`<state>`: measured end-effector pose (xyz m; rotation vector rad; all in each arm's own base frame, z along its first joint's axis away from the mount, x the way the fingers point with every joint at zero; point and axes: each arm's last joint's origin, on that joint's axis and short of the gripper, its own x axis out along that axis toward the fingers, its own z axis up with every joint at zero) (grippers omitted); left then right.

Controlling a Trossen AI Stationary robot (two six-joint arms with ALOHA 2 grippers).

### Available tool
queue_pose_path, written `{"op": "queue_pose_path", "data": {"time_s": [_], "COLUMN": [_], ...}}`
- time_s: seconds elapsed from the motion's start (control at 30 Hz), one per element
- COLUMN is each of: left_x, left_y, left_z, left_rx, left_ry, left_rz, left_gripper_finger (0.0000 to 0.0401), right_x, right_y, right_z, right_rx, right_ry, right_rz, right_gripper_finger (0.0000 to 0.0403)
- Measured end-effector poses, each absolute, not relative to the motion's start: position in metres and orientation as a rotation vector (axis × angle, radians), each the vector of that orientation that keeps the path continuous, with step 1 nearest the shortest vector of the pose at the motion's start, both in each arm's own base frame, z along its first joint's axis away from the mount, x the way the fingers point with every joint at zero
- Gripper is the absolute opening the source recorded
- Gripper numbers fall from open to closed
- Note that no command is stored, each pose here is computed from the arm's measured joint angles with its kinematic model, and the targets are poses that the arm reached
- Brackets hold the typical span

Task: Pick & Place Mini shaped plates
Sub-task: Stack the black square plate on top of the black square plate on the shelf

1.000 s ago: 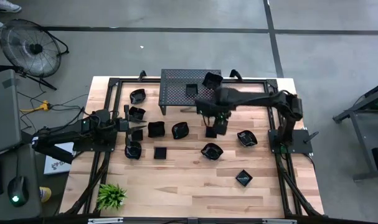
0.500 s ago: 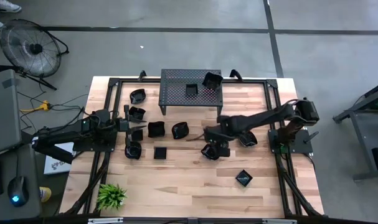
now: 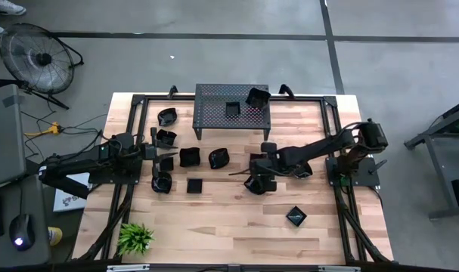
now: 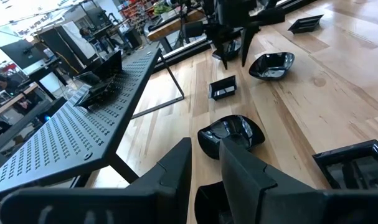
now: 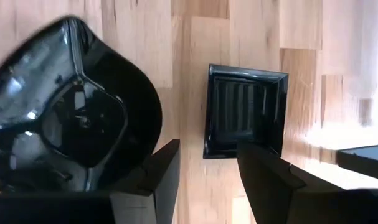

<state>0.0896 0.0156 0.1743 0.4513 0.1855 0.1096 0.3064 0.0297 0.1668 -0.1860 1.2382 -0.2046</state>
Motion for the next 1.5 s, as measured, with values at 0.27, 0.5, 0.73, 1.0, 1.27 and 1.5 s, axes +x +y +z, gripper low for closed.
{"op": "queue_pose_path", "data": {"time_s": [0.27, 0.5, 0.73, 1.0, 1.27, 1.5], "left_x": [0.090, 0.090, 0.090, 0.090, 0.090, 0.090], "left_y": [0.016, 0.016, 0.016, 0.016, 0.016, 0.016], "left_z": [0.174, 0.174, 0.174, 0.174, 0.174, 0.174], "left_rx": [0.451, 0.451, 0.451, 0.451, 0.451, 0.451], "left_ry": [0.186, 0.186, 0.186, 0.186, 0.186, 0.186], "left_rz": [0.110, 0.110, 0.110, 0.110, 0.110, 0.109], "left_gripper_finger": [0.0080, 0.0080, 0.0080, 0.0080, 0.0080, 0.0080], "right_x": [0.304, 0.304, 0.305, 0.308, 0.308, 0.311], "right_y": [0.028, 0.028, 0.028, 0.029, 0.029, 0.029], "right_z": [0.160, 0.158, 0.158, 0.153, 0.151, 0.147], "right_rx": [-0.220, -0.233, -0.240, -0.231, -0.225, -0.225], "right_ry": [1.223, 1.226, 1.217, 1.224, 1.225, 1.227], "right_rz": [-0.229, -0.232, -0.244, -0.230, -0.221, -0.221], "right_gripper_finger": [0.0153, 0.0153, 0.0153, 0.0154, 0.0153, 0.0153]}}
